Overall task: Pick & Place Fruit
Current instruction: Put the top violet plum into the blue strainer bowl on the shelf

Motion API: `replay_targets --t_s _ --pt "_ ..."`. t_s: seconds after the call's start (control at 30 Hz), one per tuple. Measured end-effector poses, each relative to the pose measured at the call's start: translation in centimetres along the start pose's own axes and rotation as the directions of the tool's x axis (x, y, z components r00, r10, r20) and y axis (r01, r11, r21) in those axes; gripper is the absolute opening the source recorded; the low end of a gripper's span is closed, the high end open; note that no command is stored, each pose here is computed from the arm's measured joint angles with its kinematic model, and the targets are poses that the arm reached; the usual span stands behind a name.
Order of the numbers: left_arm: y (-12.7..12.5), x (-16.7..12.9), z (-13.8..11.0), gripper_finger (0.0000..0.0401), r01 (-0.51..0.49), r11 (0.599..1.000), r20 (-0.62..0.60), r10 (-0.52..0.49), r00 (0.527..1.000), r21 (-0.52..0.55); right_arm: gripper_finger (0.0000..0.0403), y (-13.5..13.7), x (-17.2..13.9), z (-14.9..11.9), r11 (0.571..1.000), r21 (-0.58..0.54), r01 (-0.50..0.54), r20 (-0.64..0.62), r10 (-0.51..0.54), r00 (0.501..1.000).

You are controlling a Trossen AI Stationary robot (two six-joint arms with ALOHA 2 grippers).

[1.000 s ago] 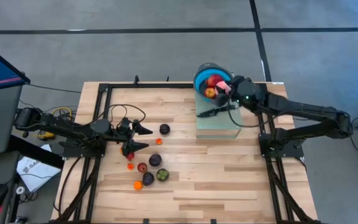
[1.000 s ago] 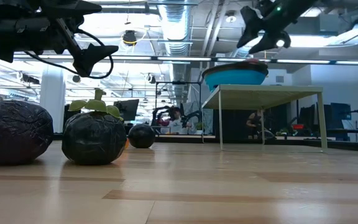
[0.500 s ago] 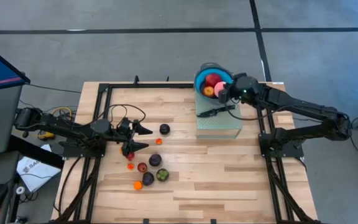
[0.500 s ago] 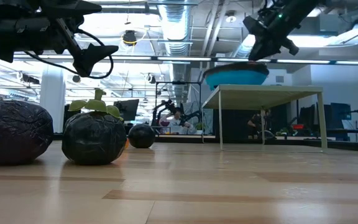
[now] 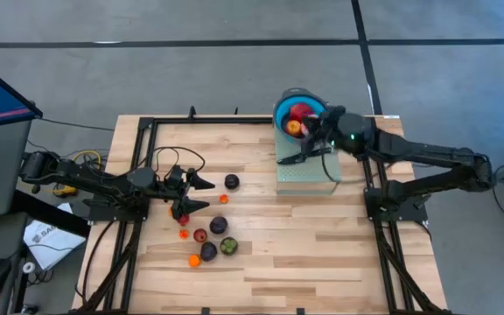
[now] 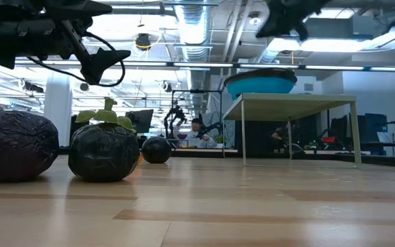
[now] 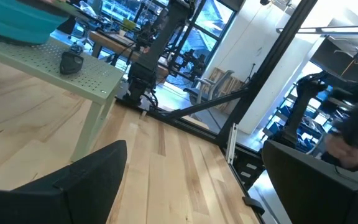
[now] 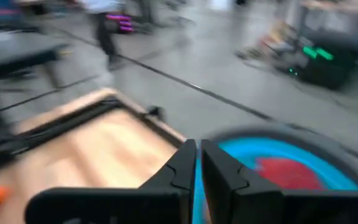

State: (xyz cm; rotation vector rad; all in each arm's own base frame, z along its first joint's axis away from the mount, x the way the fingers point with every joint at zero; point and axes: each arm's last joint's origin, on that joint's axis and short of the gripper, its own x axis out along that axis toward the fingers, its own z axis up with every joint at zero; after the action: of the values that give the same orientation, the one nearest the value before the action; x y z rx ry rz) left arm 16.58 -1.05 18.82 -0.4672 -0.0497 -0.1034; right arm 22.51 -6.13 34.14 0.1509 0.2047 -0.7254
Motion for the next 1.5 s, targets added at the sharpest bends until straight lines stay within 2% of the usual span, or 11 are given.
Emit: replay_targets --t_s 0.1,0.23,0.43,0.53,0.63,0.8,0.9,1.07,1.17,1.3,1.5 --pt "-0.1 0.0 -0.1 0.0369 0.014 0.999 -0.007 -0.014 1.000 0.043 0.0005 3.8 -0.9 -0.8 0.987 -0.083 -0.135 0.049 0.139 0.989" --pt "-0.6 0.0 -0.3 0.0369 0.052 0.994 -0.025 -0.050 0.998 0.100 0.0005 8.8 -2.3 -3.6 0.951 -0.191 -0.244 0.042 0.256 0.966" --pt "-1.6 0.0 -0.8 0.0369 0.095 0.969 -0.045 -0.087 0.995 0.227 0.0006 15.8 -3.6 -9.9 0.867 -0.285 -0.410 -0.086 0.403 0.911" --pt "-2.1 0.1 -1.2 0.0369 0.063 0.959 -0.078 -0.043 0.996 0.277 0.0002 18.5 -4.1 -13.2 0.839 -0.275 -0.471 -0.126 0.454 0.882" --pt "-2.5 0.8 -1.3 0.0369 -0.014 0.946 -0.205 0.085 0.975 0.325 0.0002 20.5 -4.2 -16.5 0.833 -0.229 -0.504 -0.164 0.477 0.863" --pt "-2.4 1.4 -0.8 0.0369 -0.181 0.877 -0.362 0.362 0.859 0.446 0.0006 22.3 -3.8 -20.6 0.841 -0.142 -0.522 -0.190 0.494 0.848" --pt "-1.5 1.9 -0.8 0.0369 -0.234 0.852 -0.373 0.431 0.821 0.468 0.0005 22.8 -3.1 -22.0 0.847 -0.096 -0.523 -0.165 0.505 0.847" --pt "1.7 2.6 -1.6 0.0369 -0.320 0.782 -0.401 0.569 0.719 0.535 0.0001 23.1 -1.5 -22.8 0.855 -0.048 -0.516 -0.091 0.511 0.855" --pt "3.3 3.4 -2.1 0.0369 -0.305 0.784 -0.423 0.567 0.707 0.541 0.0001 23.1 -0.8 -22.5 0.858 -0.026 -0.513 -0.068 0.510 0.857" --pt "5.2 4.1 -3.0 0.0369 -0.276 0.789 -0.405 0.540 0.738 0.549 0.0004 22.9 -0.4 -22.4 0.864 -0.022 -0.504 -0.064 0.501 0.863" --pt "8.0 4.3 -3.8 0.0369 -0.322 0.802 -0.396 0.545 0.739 0.504 0.0003 23.1 -0.4 -22.1 0.860 -0.012 -0.510 -0.047 0.509 0.860"
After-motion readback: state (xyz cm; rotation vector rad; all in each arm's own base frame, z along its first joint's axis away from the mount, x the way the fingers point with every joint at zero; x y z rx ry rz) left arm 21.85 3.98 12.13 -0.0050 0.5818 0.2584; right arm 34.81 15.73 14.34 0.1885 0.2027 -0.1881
